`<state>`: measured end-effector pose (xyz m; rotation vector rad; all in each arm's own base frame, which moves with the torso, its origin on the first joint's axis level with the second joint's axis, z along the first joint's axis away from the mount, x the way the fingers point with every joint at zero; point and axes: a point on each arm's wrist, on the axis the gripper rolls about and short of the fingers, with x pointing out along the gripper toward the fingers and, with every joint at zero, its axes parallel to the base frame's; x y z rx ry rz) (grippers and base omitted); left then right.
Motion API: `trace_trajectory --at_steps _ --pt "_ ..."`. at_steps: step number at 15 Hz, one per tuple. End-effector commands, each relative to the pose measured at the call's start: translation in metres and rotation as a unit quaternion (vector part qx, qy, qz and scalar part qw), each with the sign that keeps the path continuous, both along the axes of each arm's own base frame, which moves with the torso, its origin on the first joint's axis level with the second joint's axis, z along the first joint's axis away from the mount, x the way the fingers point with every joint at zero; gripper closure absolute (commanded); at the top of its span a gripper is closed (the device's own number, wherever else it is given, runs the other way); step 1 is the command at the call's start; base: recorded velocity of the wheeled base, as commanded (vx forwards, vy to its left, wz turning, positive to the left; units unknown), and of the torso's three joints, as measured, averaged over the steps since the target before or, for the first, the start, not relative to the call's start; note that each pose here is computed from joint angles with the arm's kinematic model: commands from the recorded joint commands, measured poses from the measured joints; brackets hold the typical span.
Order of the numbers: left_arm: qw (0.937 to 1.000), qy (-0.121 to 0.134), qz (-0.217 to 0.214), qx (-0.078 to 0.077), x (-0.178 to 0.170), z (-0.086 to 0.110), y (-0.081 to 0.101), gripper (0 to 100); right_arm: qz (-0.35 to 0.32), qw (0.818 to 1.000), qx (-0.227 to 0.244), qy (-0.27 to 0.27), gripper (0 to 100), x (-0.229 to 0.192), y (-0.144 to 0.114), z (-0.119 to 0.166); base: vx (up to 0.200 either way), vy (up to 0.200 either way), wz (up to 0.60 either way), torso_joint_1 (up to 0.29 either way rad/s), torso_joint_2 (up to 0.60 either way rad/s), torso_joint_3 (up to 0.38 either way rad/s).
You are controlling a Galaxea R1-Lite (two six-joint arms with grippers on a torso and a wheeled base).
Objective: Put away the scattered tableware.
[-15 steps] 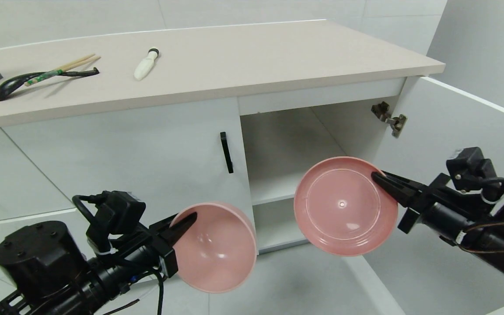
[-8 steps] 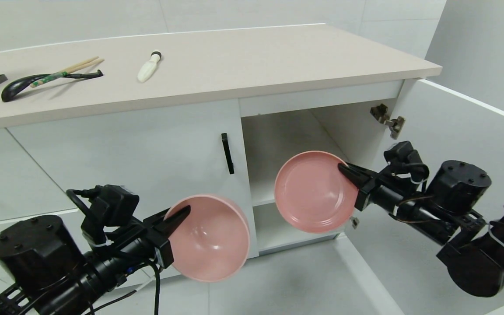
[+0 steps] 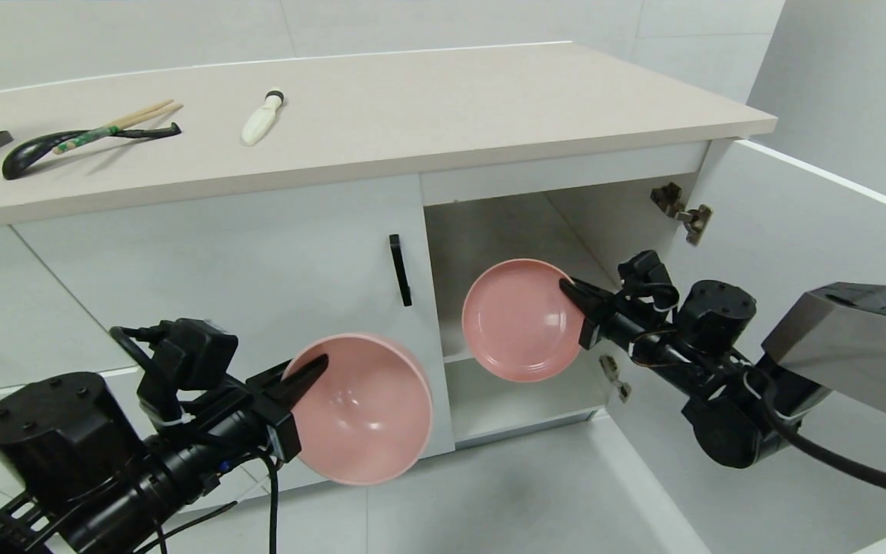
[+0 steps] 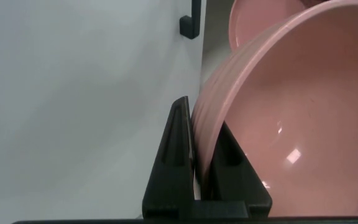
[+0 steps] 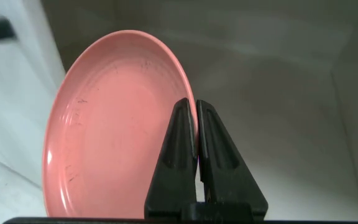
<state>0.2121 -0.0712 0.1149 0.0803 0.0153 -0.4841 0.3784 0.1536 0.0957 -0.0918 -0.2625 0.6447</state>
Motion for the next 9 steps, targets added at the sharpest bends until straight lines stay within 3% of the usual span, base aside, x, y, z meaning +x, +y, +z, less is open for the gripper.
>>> trace_trajectory --at_steps 1,7,9 --pt "1.0 0.005 0.0 0.002 -0.002 -0.002 0.001 100 -0.011 1.0 -0.002 0.023 100 0.009 -0.008 -0.019 0.0 0.0 0.0 0.0 0.0 0.0" --pt "0.9999 0.008 -0.008 0.008 -0.007 -0.004 -0.001 100 -0.009 0.999 -0.006 0.035 100 -0.018 -0.015 -0.003 0.0 0.0 0.0 0.0 0.0 0.0" --pt "0.9998 0.014 -0.011 0.012 -0.013 -0.005 0.0 100 -0.007 0.999 -0.009 0.043 100 -0.025 -0.016 -0.004 0.2 0.0 0.0 0.005 0.0 0.002"
